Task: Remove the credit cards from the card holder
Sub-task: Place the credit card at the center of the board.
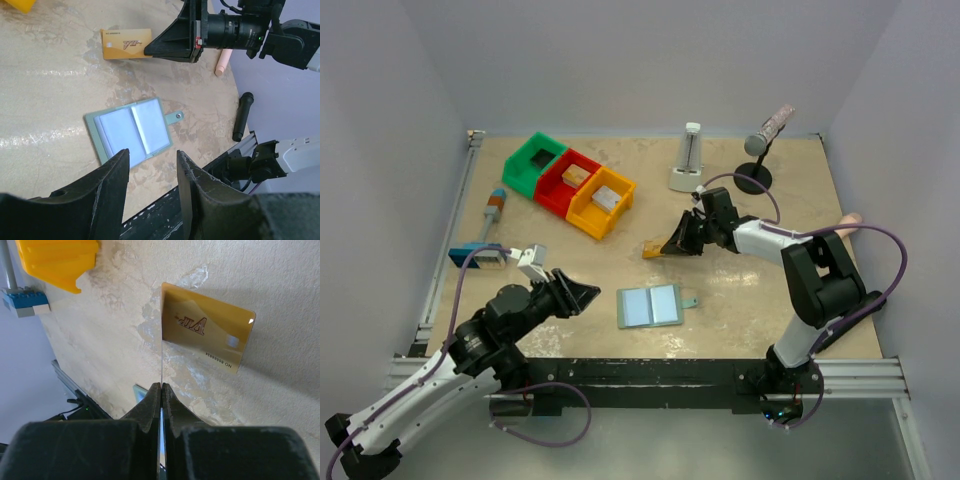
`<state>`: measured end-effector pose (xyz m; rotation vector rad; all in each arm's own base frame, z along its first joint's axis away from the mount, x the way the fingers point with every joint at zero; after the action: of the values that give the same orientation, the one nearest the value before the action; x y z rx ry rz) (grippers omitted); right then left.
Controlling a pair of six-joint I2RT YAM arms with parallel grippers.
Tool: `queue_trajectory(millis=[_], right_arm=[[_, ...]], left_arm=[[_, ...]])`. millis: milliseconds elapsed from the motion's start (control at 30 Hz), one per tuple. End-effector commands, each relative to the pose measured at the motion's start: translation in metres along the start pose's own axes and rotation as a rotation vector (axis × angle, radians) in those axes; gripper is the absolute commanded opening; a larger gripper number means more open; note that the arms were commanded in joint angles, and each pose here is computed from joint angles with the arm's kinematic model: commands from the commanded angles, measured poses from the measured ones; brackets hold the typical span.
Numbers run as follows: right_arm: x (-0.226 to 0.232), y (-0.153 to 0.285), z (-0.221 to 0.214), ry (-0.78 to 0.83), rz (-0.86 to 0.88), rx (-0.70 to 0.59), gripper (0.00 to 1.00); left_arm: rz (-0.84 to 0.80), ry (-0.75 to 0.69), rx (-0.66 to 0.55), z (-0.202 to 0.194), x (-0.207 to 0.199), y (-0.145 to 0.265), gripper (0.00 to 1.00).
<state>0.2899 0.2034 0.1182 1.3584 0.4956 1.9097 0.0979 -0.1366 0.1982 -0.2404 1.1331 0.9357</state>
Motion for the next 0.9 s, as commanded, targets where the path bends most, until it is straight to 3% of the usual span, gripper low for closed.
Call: queue_trajectory(millis=[0, 200, 867], right_arm=[[0.0012, -0.0004, 0.0107, 0.024, 0.029, -0.027, 0.00], [-0.0039, -0.0014, 0.0089, 0.013, 0.022, -0.019, 0.00], [-0.0069, -0.0006, 0.0118, 0.003, 0.011, -0.014, 0.17]], left_arm=[[-0.012, -0.018, -0.011, 0.0013, -0.0004, -0.0024, 0.47], [-0.012, -0.018, -0.008, 0.0008, -0.0001, -0.0027, 0.47], [-0.003, -0.024, 0.000, 0.0001, 0.0002, -0.0048, 0.47]])
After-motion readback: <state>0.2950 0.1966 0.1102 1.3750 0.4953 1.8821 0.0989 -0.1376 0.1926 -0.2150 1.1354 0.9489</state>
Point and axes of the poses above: each gripper's point midway between its finger pads, its own y axis back along the fingers, its own x axis along the line the jaws close on, z = x × y, the point moved 8 cm from there along y, back along the fingers, and after that the axes turned 14 degrees about y, right-handed, at the moved point
